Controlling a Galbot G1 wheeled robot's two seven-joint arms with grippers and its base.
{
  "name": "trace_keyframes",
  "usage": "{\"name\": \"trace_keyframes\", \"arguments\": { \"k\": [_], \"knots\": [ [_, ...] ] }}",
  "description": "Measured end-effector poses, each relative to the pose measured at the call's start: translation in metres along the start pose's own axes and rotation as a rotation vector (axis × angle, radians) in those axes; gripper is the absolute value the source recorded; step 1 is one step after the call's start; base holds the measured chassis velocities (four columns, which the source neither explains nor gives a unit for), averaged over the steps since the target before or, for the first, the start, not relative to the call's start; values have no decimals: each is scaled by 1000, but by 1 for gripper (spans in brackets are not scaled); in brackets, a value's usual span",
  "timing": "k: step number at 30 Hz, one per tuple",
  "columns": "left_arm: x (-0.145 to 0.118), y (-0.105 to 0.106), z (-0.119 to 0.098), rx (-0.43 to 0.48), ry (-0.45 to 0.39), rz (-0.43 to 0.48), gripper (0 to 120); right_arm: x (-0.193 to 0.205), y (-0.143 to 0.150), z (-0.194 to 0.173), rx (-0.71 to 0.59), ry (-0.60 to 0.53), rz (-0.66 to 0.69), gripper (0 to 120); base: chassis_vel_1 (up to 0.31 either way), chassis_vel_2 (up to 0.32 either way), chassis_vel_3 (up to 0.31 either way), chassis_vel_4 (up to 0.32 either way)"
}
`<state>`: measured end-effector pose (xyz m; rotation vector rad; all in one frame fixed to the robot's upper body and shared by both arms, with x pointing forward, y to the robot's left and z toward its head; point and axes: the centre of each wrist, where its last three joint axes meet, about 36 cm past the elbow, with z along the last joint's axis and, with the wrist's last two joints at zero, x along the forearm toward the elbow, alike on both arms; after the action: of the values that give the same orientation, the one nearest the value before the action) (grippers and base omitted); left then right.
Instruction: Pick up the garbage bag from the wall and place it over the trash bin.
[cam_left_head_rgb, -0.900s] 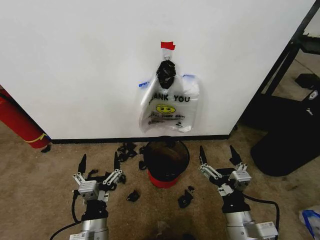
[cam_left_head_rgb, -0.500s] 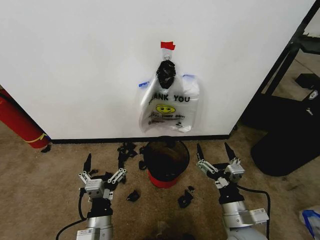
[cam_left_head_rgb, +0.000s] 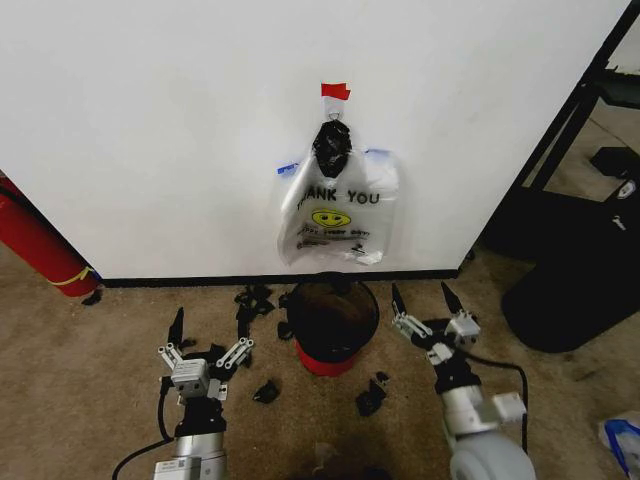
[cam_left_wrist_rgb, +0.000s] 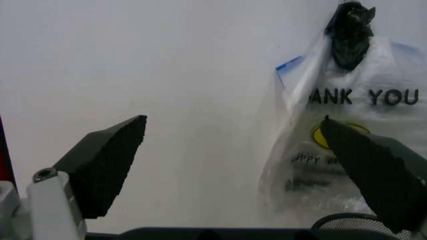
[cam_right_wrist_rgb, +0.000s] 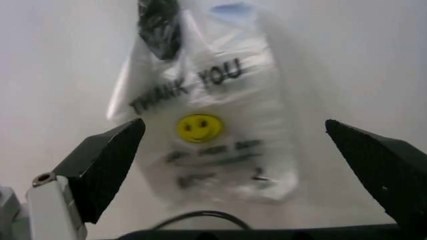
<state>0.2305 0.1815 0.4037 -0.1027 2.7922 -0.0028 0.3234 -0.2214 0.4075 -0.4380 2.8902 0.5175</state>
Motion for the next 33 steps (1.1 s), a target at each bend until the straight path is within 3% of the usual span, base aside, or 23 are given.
{"name": "trace_keyframes", "arguments": {
  "k": [5, 8, 20, 33],
  "knots": [
    [0, 0, 0, -6, 0, 2, 100, -36, -22, 3, -122, 9, -127, 100, 0, 0, 0, 0],
    [-1, 3, -3, -15, 1, -2, 100, -85, -35, 10, -242, 10, -232, 100, 0, 0, 0, 0],
    [-3, 8, -8, -27, 2, -42, 100, -210, -19, 24, -417, -7, -415, 100, 0, 0, 0, 0],
    [-10, 16, -14, -20, -9, -62, 100, -268, -26, 23, -483, -35, -499, 100, 0, 0, 0, 0]
  ]
}}
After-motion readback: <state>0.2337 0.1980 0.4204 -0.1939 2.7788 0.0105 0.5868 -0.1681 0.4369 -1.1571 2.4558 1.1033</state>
